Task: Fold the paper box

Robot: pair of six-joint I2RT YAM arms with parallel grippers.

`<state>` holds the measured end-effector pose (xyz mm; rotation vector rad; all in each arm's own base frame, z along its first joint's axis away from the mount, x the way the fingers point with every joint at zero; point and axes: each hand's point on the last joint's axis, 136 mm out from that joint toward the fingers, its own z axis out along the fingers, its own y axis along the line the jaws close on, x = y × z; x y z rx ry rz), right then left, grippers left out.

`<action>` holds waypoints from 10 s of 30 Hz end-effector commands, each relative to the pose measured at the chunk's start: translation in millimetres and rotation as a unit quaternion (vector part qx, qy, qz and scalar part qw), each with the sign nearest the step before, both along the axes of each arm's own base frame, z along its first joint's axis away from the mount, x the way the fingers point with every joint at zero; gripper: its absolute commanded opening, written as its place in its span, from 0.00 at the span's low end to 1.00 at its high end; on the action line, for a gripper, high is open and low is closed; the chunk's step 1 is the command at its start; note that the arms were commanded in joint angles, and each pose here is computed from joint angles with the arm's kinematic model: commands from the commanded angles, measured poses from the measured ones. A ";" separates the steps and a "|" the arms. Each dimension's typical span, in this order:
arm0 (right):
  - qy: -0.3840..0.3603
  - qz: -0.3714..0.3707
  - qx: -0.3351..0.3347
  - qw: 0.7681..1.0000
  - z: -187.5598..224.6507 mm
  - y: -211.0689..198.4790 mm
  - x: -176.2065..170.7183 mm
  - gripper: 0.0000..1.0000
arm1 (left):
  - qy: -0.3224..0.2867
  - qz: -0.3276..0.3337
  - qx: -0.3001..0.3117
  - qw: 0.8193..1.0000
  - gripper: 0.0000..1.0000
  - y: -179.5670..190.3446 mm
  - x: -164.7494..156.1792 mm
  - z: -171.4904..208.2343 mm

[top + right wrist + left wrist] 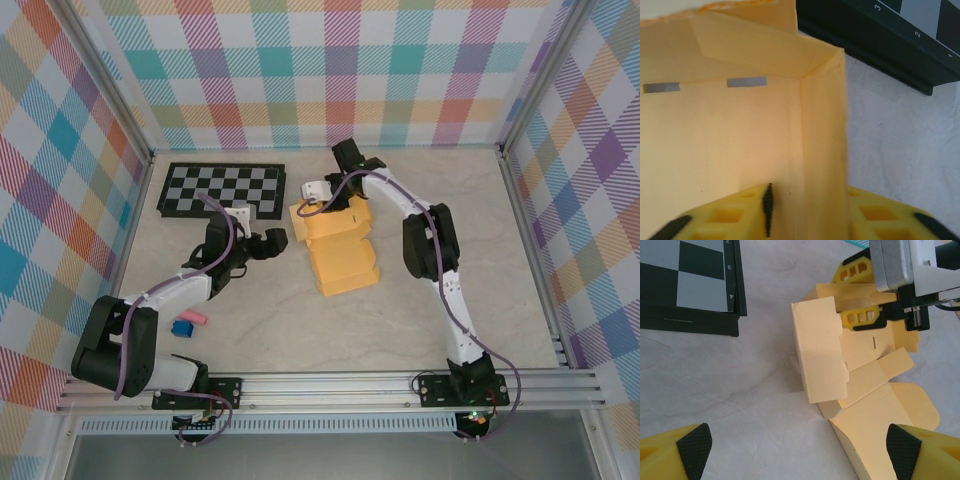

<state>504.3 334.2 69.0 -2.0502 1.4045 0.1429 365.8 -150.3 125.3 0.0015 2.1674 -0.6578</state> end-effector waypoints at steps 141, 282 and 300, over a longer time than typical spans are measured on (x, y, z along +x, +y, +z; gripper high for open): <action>-0.481 -0.052 0.100 0.870 73.9 -25.5 -74.7 0.00 | -0.222 -0.170 0.175 0.944 0.36 -111.0 74.4 -28.1; 0.148 -0.316 0.241 0.906 45.5 -68.6 -132.0 0.33 | -0.101 -0.033 0.077 0.991 0.00 -72.6 62.6 -11.8; 0.119 -0.323 0.256 0.903 43.6 -49.1 -100.1 0.37 | -0.088 -0.047 0.097 0.990 0.00 -73.4 61.2 -21.0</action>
